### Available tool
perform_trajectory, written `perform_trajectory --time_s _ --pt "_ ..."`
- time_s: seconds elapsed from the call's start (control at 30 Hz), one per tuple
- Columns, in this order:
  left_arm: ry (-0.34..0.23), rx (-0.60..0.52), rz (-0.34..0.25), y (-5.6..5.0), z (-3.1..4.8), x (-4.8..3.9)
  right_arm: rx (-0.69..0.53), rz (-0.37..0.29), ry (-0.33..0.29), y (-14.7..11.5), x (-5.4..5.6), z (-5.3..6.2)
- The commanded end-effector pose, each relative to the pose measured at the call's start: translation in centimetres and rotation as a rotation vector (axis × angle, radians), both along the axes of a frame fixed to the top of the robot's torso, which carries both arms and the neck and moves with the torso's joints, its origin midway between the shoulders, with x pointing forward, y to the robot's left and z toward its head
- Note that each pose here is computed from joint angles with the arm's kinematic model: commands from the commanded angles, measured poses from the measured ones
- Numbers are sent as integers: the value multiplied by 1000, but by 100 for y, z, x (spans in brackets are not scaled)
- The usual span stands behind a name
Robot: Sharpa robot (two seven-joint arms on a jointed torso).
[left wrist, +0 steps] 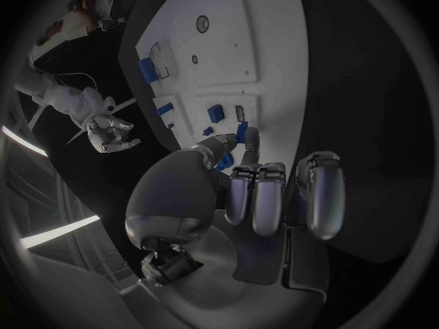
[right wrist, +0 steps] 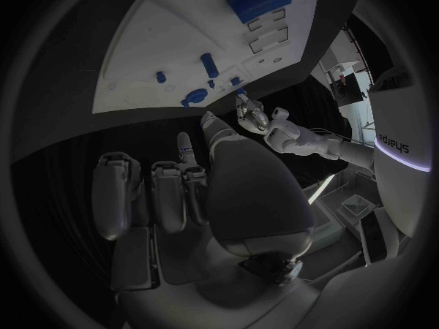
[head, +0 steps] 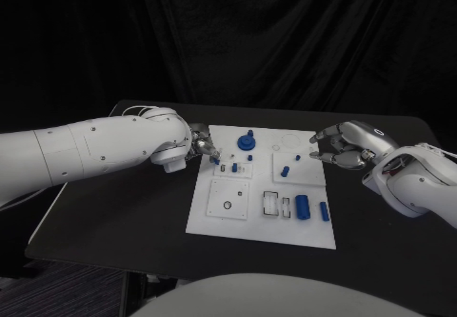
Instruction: Assemble the parts on the task board
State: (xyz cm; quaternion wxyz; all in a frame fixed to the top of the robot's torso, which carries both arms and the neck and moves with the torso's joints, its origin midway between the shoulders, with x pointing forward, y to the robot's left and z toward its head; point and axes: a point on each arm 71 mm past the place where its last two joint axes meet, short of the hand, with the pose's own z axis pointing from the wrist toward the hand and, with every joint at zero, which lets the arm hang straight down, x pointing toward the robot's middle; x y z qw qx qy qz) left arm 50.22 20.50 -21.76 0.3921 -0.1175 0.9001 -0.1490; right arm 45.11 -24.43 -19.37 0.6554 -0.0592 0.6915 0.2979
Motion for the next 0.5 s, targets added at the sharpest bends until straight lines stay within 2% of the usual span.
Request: perform_trajectory --time_s 0.03,0.5 --pt "-24 -14 -18 -45 -2 2 -2 -14 7 -10 -5 -12" --pt "6 -9 -43 -129 -80 -38 -2 -15 10 -15 -13 -12"
